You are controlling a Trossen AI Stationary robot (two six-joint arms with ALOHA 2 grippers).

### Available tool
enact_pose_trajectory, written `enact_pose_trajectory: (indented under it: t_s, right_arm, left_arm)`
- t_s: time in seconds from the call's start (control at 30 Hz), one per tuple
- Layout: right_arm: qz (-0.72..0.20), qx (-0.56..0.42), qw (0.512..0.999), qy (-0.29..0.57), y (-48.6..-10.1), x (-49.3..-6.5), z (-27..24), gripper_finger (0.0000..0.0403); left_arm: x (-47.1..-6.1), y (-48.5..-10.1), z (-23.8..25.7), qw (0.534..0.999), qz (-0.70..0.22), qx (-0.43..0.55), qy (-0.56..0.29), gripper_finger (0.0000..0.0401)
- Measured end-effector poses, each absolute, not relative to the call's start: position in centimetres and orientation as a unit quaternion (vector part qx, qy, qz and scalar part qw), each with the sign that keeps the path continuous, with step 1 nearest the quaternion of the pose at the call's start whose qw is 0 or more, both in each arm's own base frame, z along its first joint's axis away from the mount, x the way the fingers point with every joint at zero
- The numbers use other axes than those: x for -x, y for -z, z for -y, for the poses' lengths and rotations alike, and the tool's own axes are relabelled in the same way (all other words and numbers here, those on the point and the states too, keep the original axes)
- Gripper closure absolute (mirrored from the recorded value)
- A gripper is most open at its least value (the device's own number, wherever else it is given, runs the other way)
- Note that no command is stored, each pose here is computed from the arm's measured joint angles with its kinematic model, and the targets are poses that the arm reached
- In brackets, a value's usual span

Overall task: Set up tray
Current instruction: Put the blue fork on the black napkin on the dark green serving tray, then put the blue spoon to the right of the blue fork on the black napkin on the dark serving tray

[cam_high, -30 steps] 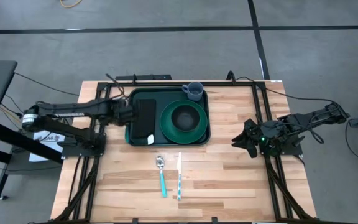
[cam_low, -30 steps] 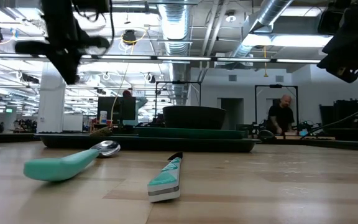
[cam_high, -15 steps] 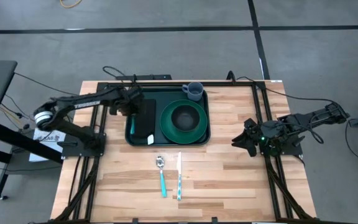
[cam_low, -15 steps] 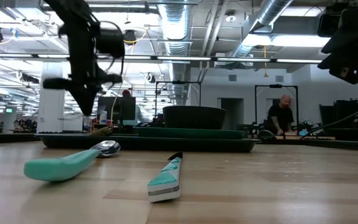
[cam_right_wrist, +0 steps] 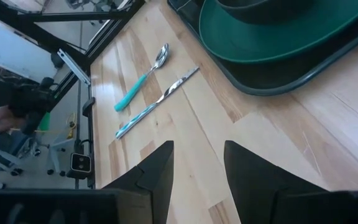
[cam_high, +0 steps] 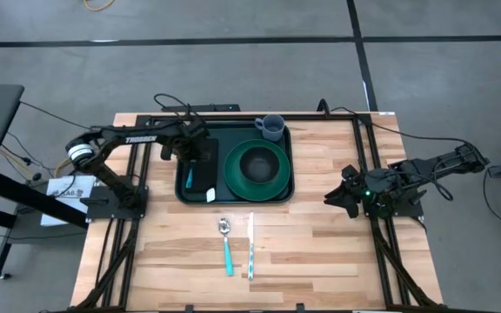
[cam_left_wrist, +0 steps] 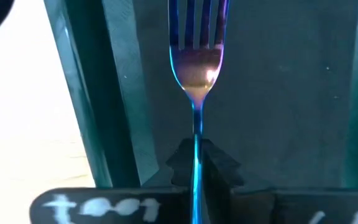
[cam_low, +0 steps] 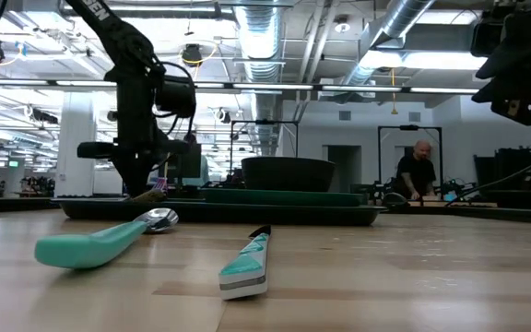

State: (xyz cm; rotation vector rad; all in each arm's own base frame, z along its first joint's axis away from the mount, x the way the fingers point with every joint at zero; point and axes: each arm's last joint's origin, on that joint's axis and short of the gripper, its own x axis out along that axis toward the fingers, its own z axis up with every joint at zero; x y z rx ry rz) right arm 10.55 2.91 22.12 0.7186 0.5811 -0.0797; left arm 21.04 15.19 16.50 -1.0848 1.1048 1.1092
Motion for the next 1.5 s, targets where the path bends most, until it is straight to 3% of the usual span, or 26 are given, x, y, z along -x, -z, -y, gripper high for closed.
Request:
enact_pose_trajectory:
  t_s: [0.97, 1.27, 1.5]
  right_arm:
    - [-0.283, -0.342, 0.895, 0.037, -22.1, -10.5, -2.9, 0.0269]
    - [-0.284, -0.331, 0.899, 0.034, -22.1, -10.5, -2.9, 0.0269]
    - [-0.289, -0.329, 0.898, 0.035, -22.0, -10.5, -2.9, 0.0269]
  left_arm:
    - [-20.7, -16.6, -15.8, 0.568, -0.46, 0.494, -0.471, 0.0372]
    - [-24.1, -22.7, -15.1, 0.668, -0.42, 0.494, -0.364, 0.0372]
    - [-27.6, -29.4, -8.5, 0.749, -0.356, 0.466, -0.307, 0.0372]
